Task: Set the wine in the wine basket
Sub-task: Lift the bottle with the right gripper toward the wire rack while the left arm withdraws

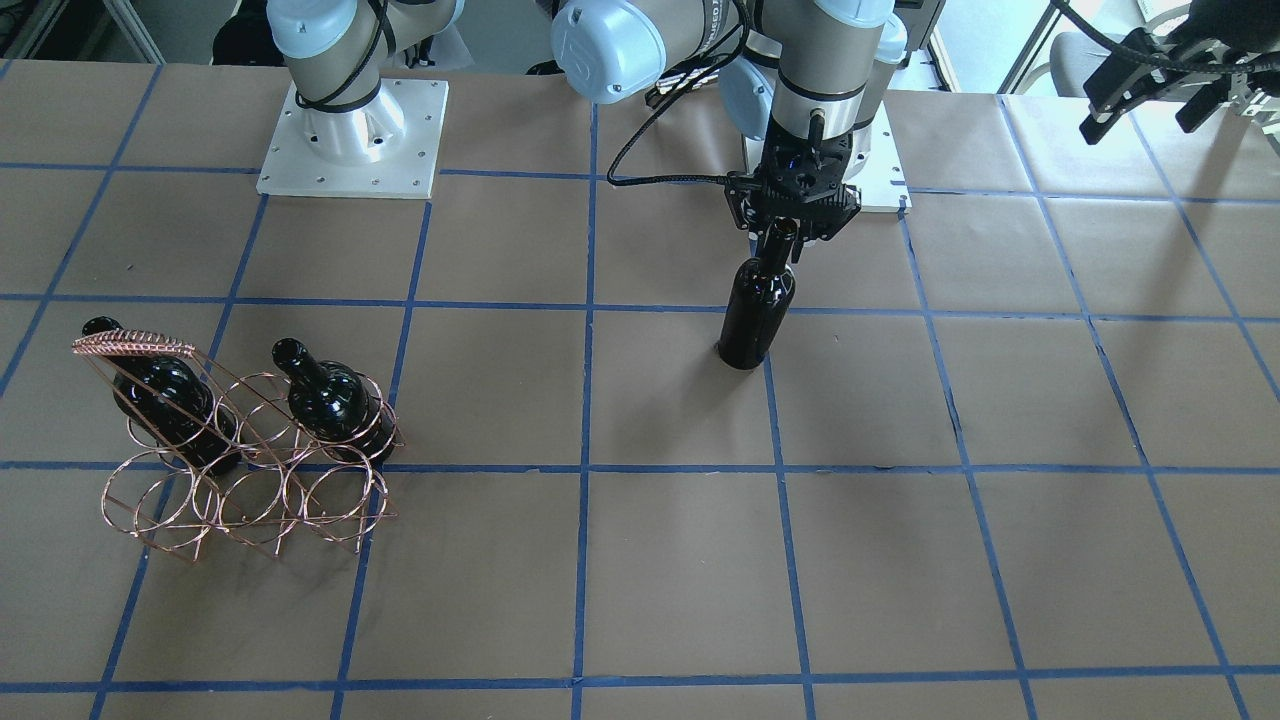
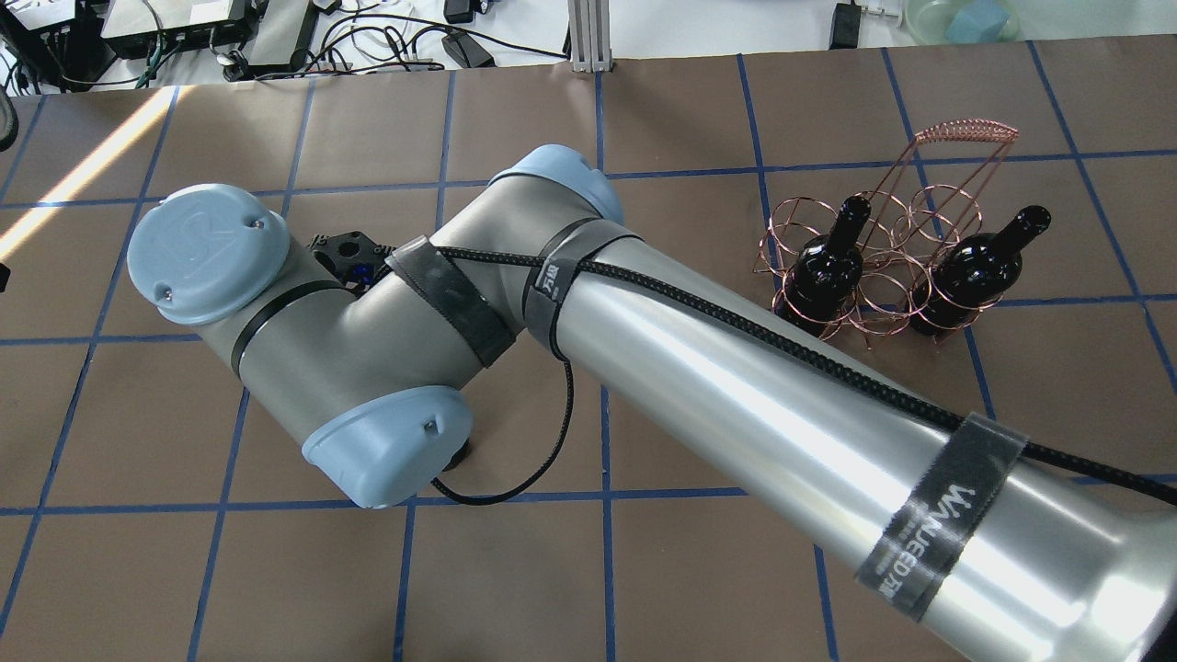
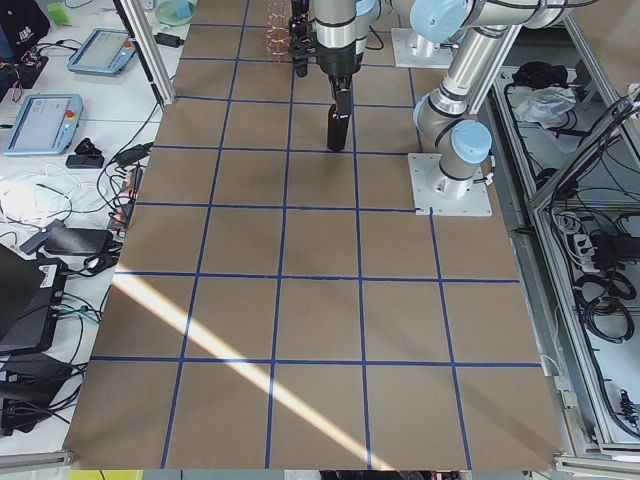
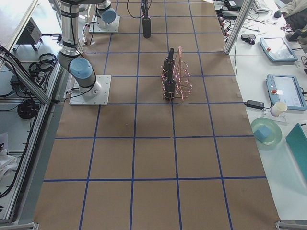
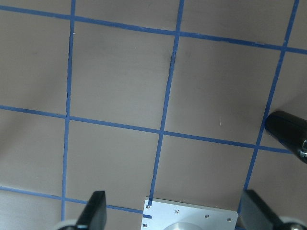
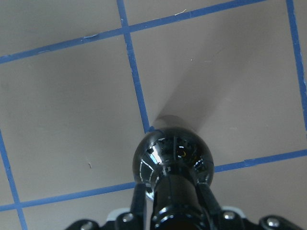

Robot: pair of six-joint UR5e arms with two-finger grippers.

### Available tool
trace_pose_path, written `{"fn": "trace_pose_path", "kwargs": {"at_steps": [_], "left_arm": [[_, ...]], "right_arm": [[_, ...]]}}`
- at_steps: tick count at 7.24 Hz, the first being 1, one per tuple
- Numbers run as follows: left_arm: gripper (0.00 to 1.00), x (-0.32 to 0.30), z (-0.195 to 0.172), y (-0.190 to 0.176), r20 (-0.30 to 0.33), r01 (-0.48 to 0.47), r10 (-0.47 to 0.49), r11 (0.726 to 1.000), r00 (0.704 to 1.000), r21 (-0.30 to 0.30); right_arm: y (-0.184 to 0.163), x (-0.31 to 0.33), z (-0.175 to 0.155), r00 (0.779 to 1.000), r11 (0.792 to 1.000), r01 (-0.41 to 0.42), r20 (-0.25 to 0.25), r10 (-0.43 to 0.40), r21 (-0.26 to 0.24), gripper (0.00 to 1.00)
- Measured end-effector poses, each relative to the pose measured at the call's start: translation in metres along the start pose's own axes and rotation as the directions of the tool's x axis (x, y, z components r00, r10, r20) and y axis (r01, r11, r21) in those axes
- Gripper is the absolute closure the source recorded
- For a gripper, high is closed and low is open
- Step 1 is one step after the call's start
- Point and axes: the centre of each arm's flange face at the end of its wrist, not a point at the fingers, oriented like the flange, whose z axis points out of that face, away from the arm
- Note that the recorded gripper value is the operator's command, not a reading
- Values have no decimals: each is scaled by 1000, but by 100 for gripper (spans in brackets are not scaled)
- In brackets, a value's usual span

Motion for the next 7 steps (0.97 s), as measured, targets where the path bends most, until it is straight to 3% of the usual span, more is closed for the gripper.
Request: {"fn": "trace_pose_path", "kwargs": {"at_steps": [2,5,7], "left_arm": [[0,2,0,0,-3,-2,2,1000,1000,0],[0,3,1,2,-6,3,-3,1000,1000,-4],[0,6,2,6,-9,44,-45,999,999,-11]], "right_arm": [[1,0,-1,1000,1000,0,5,0,-5,81],[2,12,-45,998,1000,-11,57,11,17,87],[-8,44,-86,999,998,-27,29,25,54,86]]}}
